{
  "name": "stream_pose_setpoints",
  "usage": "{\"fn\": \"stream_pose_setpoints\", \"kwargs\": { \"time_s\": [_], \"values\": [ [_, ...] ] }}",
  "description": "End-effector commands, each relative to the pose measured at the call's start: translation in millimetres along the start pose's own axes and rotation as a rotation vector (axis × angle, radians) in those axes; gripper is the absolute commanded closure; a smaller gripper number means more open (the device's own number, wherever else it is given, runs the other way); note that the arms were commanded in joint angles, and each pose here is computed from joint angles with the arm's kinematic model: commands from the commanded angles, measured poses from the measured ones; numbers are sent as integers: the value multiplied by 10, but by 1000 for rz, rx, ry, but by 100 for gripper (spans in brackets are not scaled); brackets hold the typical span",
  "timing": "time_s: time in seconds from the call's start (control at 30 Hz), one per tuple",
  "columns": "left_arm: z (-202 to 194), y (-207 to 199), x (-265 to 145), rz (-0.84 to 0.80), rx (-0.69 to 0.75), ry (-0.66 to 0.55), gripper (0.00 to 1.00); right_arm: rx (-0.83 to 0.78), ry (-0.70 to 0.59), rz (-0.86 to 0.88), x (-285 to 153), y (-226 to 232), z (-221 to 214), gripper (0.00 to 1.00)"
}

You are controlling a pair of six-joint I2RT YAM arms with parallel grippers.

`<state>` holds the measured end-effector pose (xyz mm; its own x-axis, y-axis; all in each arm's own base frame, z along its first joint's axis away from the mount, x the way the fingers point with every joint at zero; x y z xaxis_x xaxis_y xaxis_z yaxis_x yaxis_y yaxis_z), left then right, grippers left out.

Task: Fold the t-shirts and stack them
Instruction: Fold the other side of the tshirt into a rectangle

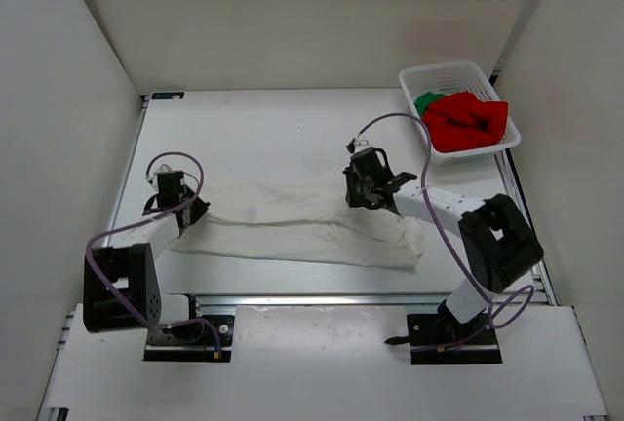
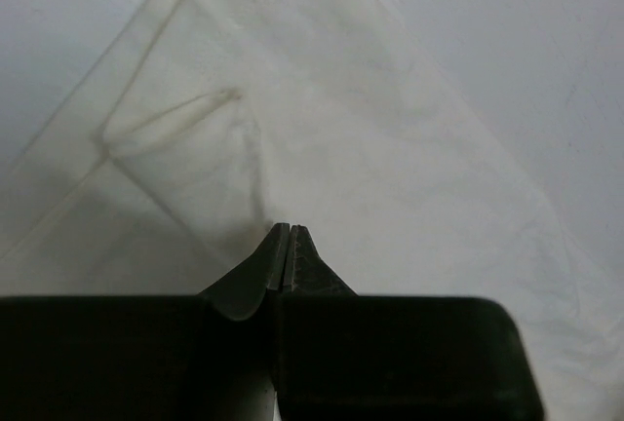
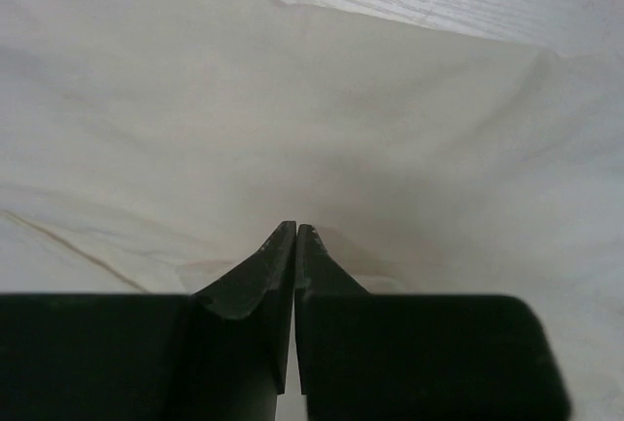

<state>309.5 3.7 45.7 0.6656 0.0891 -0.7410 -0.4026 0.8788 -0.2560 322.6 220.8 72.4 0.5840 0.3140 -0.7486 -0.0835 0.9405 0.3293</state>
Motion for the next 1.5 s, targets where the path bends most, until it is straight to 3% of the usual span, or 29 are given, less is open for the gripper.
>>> {"fn": "stream_pose_setpoints", "kwargs": {
  "time_s": [0.0,0.23,0.4,0.47,0.57,0.73,0.77,0.8,1.03,1.37,1.47],
  "values": [
    [-22,190,-155,12,-30,-14,100,51,-82,67,-218,108,101,99],
    [-282,315,-364,-8,-22,49,100,30,-74,78,-353,95,-72,100],
    [31,373,-556,13,2,-107,95,37,-85,113,-432,91,-184,100],
    [149,263,-517,-6,-24,-112,94,27,-72,104,-410,88,-219,100],
    [414,97,-389,32,6,-171,85,22,-62,110,-403,121,-228,100],
    [632,145,-17,135,35,-88,84,17,-55,124,-377,157,-272,100],
    [654,170,4,136,35,-84,82,16,-56,132,-385,174,-289,100],
    [793,287,88,194,54,-86,71,17,-42,142,-358,139,-338,100],
    [661,304,163,205,114,-39,67,12,-37,142,-292,138,-357,100],
    [547,285,205,209,140,-2,74,13,-36,156,-301,159,-393,100],
    [526,297,186,208,139,-3,72,17,-45,164,-320,176,-364,100]
  ]
}}
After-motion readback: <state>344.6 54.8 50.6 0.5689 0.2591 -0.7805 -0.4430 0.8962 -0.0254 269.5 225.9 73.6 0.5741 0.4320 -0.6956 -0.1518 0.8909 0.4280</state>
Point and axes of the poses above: each gripper's point midway between its finger pads, its own x axis out along the fingers, its own y axis along the line the jaws close on, z = x × y, the point moved 2 cm from there along -x, back along the fingers, and after that the axes turned 14 degrees about x, right-handed, at the moved point
